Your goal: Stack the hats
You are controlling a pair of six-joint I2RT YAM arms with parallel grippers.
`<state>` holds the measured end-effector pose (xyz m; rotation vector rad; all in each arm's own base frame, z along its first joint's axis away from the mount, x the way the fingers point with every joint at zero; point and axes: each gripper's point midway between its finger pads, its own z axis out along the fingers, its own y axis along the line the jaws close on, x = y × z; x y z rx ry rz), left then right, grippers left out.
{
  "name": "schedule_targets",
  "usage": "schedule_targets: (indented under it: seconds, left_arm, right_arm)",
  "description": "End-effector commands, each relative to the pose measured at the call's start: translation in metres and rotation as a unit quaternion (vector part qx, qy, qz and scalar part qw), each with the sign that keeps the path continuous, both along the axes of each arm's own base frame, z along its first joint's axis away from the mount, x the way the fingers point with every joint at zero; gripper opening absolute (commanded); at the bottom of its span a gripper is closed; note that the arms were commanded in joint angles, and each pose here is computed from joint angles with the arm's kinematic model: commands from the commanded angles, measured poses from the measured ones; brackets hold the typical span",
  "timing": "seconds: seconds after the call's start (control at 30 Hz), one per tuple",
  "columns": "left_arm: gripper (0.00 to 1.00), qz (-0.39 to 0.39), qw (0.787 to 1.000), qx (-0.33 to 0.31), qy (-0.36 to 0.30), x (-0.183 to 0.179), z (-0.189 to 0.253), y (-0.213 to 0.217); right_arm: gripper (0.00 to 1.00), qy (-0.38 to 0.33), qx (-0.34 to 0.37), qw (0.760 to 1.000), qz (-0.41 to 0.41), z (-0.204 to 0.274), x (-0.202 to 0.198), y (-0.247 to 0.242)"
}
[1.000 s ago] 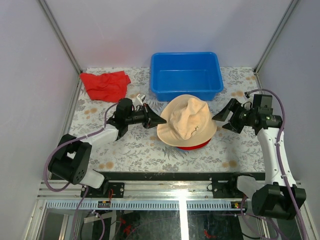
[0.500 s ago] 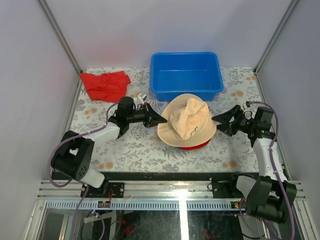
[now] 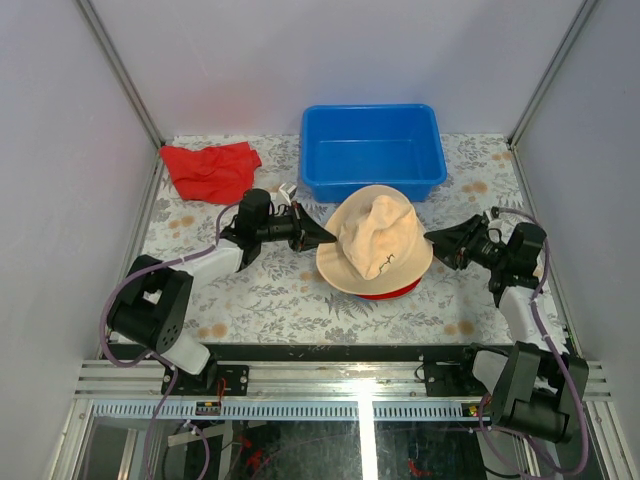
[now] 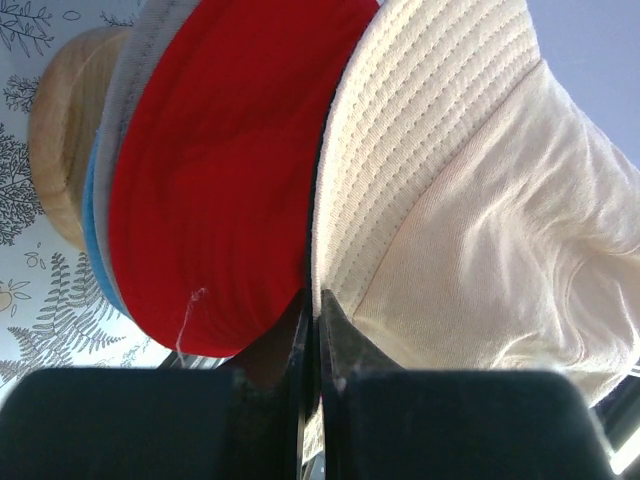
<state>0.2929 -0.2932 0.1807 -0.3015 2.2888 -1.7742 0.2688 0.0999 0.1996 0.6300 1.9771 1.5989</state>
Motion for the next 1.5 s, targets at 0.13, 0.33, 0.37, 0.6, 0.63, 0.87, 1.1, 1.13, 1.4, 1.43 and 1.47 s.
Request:
schedule_targets:
  seconds: [0.13, 0.33, 0.37, 0.6, 0.63, 0.87, 1.1, 1.13, 1.4, 1.43, 1.47]
  left_arm:
    - [0.0, 0.001, 1.0, -0.01, -0.018, 0.011, 0.011, -0.002]
    - [0.0, 0.001, 1.0, -0.01, -0.017, 0.011, 0.011, -0.002]
    - [0.0, 0.001, 1.0, -0.01, -0.017, 0.011, 0.011, -0.002]
    - [0.0, 0.002, 1.0, -0.011, -0.018, 0.017, 0.014, -0.004]
    - [0.0, 0.003, 1.0, -0.01, -0.017, 0.017, 0.012, -0.003]
    - [0.0, 0.004, 1.0, 0.0, -0.003, 0.016, -0.007, 0.001]
    - [0.0, -0.003, 1.0, 0.02, 0.021, 0.006, -0.047, 0.009]
    - [0.0, -0.005, 0.999, 0.022, 0.025, 0.003, -0.054, 0.009]
    - [0.0, -0.012, 0.997, 0.045, 0.061, -0.009, -0.108, 0.02]
    - [0.0, -0.012, 0.997, 0.047, 0.066, -0.009, -0.114, 0.021]
    - [0.0, -0.011, 0.996, 0.048, 0.07, -0.009, -0.119, 0.022]
  right_arm:
    - [0.4, -0.014, 0.05, 0.998, 0.017, 0.003, -0.005, 0.005]
    - [0.08, -0.014, 0.065, 0.998, 0.015, 0.003, -0.004, 0.005]
    - [0.01, -0.014, 0.067, 0.998, 0.015, 0.004, -0.004, 0.005]
    - [0.0, 0.002, 0.049, 0.999, -0.005, -0.002, 0.004, -0.002]
    - [0.0, 0.014, 0.036, 0.999, -0.01, -0.007, 0.005, -0.006]
    - [0.0, 0.094, -0.062, 0.994, -0.006, -0.062, -0.007, -0.015]
    - [0.0, 0.129, -0.095, 0.987, -0.002, -0.092, -0.021, -0.017]
    - [0.0, 0.132, -0.101, 0.986, 0.0, -0.095, -0.023, -0.018]
    - [0.0, 0.15, -0.13, 0.98, -0.01, -0.108, -0.028, -0.023]
    - [0.0, 0.151, -0.136, 0.979, -0.011, -0.109, -0.028, -0.024]
    - [0.0, 0.154, -0.142, 0.978, -0.014, -0.111, -0.028, -0.026]
